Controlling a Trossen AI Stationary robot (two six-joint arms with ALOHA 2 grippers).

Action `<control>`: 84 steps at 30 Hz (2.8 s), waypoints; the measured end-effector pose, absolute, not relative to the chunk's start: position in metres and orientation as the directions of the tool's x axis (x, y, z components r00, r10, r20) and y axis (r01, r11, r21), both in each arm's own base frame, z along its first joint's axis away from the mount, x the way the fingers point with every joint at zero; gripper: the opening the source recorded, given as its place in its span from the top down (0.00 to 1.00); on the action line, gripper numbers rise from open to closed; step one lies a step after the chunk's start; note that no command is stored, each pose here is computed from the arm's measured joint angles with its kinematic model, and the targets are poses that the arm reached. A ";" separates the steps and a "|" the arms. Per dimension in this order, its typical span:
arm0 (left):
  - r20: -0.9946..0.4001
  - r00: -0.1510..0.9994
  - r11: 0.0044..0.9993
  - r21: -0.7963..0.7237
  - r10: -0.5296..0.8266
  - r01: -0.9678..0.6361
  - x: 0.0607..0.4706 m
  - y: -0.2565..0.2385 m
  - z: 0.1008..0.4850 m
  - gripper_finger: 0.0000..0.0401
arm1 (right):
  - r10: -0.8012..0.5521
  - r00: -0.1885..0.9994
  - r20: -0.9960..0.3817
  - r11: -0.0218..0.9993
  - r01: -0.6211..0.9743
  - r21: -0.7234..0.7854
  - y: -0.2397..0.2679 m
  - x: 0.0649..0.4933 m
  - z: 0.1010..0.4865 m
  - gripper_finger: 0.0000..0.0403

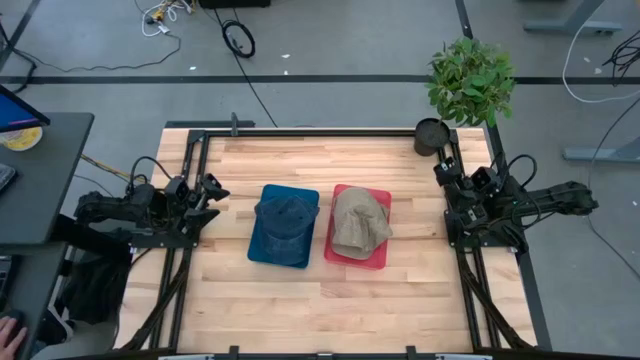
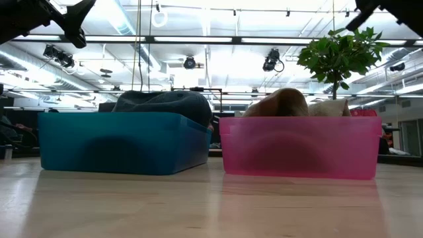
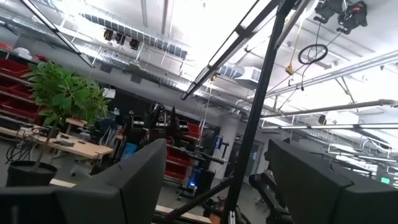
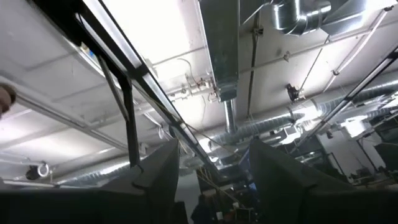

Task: Pick & Place hat
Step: Return to Home Position

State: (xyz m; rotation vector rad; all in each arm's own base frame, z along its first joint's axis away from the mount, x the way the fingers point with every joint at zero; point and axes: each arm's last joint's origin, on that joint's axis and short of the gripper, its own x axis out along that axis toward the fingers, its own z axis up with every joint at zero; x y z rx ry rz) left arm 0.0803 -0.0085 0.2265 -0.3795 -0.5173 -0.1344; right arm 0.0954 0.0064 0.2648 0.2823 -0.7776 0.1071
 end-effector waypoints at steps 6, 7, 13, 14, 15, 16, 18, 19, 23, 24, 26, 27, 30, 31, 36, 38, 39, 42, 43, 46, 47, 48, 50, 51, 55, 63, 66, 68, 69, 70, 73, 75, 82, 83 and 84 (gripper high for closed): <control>0.500 0.865 0.929 -0.305 -0.031 0.209 0.081 -0.009 0.226 0.29 | -0.013 0.662 0.749 0.949 -0.227 0.218 0.006 0.087 0.243 0.51; 0.500 0.865 0.929 -0.305 -0.031 0.209 0.081 -0.009 0.226 0.29 | -0.016 0.672 0.741 0.951 -0.219 0.218 0.006 0.087 0.242 0.51; 0.498 0.867 0.930 -0.304 -0.029 0.206 0.081 -0.009 0.226 0.29 | -0.036 0.688 0.725 0.965 -0.166 0.205 0.005 0.089 0.241 0.51; 0.492 0.870 0.930 -0.305 -0.028 0.203 0.081 -0.009 0.225 0.29 | -0.036 0.701 0.712 0.965 -0.161 0.208 0.005 0.090 0.240 0.51; 0.484 0.875 0.931 -0.307 -0.029 0.200 0.082 -0.009 0.224 0.29 | -0.043 0.712 0.701 0.965 -0.152 0.213 0.005 0.091 0.239 0.51; 0.475 0.880 0.930 -0.309 -0.029 0.198 0.082 -0.009 0.224 0.29 | -0.052 0.723 0.689 0.965 -0.140 0.220 0.005 0.092 0.237 0.51; 0.463 0.886 0.930 -0.311 -0.030 0.194 0.083 -0.009 0.222 0.29 | -0.056 0.751 0.658 0.966 -0.126 0.226 0.005 0.095 0.234 0.51; 0.452 0.891 0.931 -0.312 -0.030 0.190 0.083 -0.009 0.221 0.29 | -0.054 0.770 0.636 0.968 -0.117 0.224 0.005 0.097 0.232 0.51; 0.430 0.902 0.932 -0.317 -0.024 0.176 0.084 -0.009 0.219 0.29 | -0.041 0.856 0.516 0.982 -0.060 0.178 0.006 0.105 0.221 0.51; 0.432 0.902 0.932 -0.317 -0.024 0.176 0.084 -0.009 0.219 0.29 | -0.036 0.880 0.474 0.981 -0.059 0.184 0.006 0.107 0.216 0.51; 0.430 0.903 0.934 -0.313 -0.024 0.174 0.084 -0.009 0.219 0.29 | -0.031 0.918 0.395 0.962 -0.081 0.262 0.007 0.111 0.209 0.51; 0.429 0.903 0.935 -0.311 -0.024 0.173 0.084 -0.009 0.219 0.29 | -0.030 0.930 0.368 0.940 -0.099 0.326 0.007 0.112 0.206 0.51; 0.419 0.908 0.934 -0.315 -0.024 0.170 0.086 -0.009 0.214 0.29 | -0.028 0.951 0.308 0.894 -0.114 0.434 0.007 0.114 0.200 0.51; 0.419 0.908 0.932 -0.319 -0.024 0.173 0.087 -0.009 0.209 0.29 | -0.028 0.957 0.287 0.893 -0.106 0.438 0.007 0.115 0.198 0.51; 0.351 0.936 0.929 -0.338 -0.025 0.152 0.091 -0.010 0.200 0.29 | -0.026 0.973 0.231 0.894 -0.080 0.441 0.007 0.117 0.193 0.51; 0.355 0.935 0.931 -0.335 -0.016 0.143 0.091 -0.009 0.200 0.29 | -0.026 0.976 0.218 0.902 -0.071 0.425 0.007 0.117 0.192 0.51; 0.363 0.932 0.931 -0.337 -0.006 0.137 0.090 -0.009 0.201 0.29 | -0.026 0.978 0.207 0.910 -0.063 0.410 0.007 0.117 0.191 0.51; 0.351 0.936 0.931 -0.347 0.018 0.113 0.091 -0.008 0.200 0.29 | -0.025 0.988 0.150 0.923 -0.035 0.383 0.007 0.118 0.185 0.51; 0.350 0.936 0.928 -0.356 0.028 0.106 0.091 -0.008 0.200 0.29 | -0.025 0.992 0.122 0.924 -0.023 0.380 0.007 0.118 0.183 0.51; 0.312 0.948 0.915 -0.396 0.054 0.078 0.092 -0.007 0.196 0.29 | -0.027 0.999 0.027 0.920 0.014 0.391 0.007 0.119 0.173 0.51; 0.309 0.949 0.909 -0.408 0.055 0.080 0.092 -0.007 0.196 0.29 | -0.027 1.000 -0.004 0.916 0.026 0.400 0.007 0.119 0.170 0.51; 0.310 0.949 0.907 -0.413 0.055 0.082 0.092 -0.007 0.196 0.29 | -0.027 0.999 -0.035 0.911 0.039 0.411 0.007 0.119 0.167 0.51; 0.307 0.950 0.904 -0.419 0.053 0.085 0.092 -0.007 0.196 0.29 | -0.027 0.995 -0.099 0.908 0.066 0.415 0.007 0.119 0.161 0.51; 0.308 0.950 0.902 -0.423 0.053 0.087 0.092 -0.007 0.196 0.29 | -0.028 0.991 -0.127 0.909 0.078 0.410 0.007 0.118 0.158 0.51; 0.308 0.950 0.902 -0.423 0.053 0.087 0.092 -0.007 0.196 0.29 | -0.030 0.971 -0.238 0.919 0.121 0.376 0.007 0.116 0.148 0.51; 0.307 0.950 0.922 -0.381 0.056 0.069 0.092 -0.007 0.196 0.29 | -0.050 0.957 -0.287 0.989 0.087 0.120 0.006 0.115 0.143 0.51; 0.289 0.956 0.961 -0.275 0.043 0.040 0.093 -0.008 0.194 0.29 | -0.064 0.956 -0.287 0.996 0.080 0.045 0.006 0.115 0.143 0.51; 0.260 0.965 0.973 -0.229 0.035 0.027 0.094 -0.008 0.191 0.29 | -0.064 0.956 -0.287 0.998 0.067 0.004 0.006 0.115 0.143 0.51; 0.246 0.969 0.977 -0.214 0.034 0.019 0.094 -0.008 0.190 0.29 | -0.064 0.956 -0.287 0.998 0.064 -0.009 0.006 0.115 0.143 0.51; 0.228 0.973 0.978 -0.209 0.033 0.015 0.094 -0.008 0.188 0.29 | -0.064 0.956 -0.287 0.998 0.059 -0.025 0.006 0.115 0.143 0.51; 0.137 0.990 0.975 -0.221 0.031 0.000 0.096 -0.008 0.179 0.29 | -0.067 0.956 -0.286 0.996 0.047 -0.075 0.006 0.115 0.143 0.51; 0.080 0.996 0.973 -0.231 0.030 -0.011 0.097 -0.009 0.173 0.29 | -0.085 0.956 -0.282 0.994 0.064 -0.086 0.005 0.115 0.143 0.51; 0.061 0.996 0.990 -0.135 0.058 -0.049 0.097 -0.008 0.172 0.29 | -0.132 0.955 -0.266 0.989 0.109 -0.099 0.004 0.115 0.145 0.51; 0.058 0.996 0.990 -0.130 0.065 -0.057 0.097 -0.007 0.171 0.29 | -0.132 0.955 -0.265 0.989 0.109 -0.098 0.004 0.115 0.145 0.51; 0.057 0.996 0.990 -0.125 0.073 -0.065 0.097 -0.007 0.171 0.29 | -0.132 0.955 -0.265 0.989 0.109 -0.099 0.004 0.115 0.145 0.51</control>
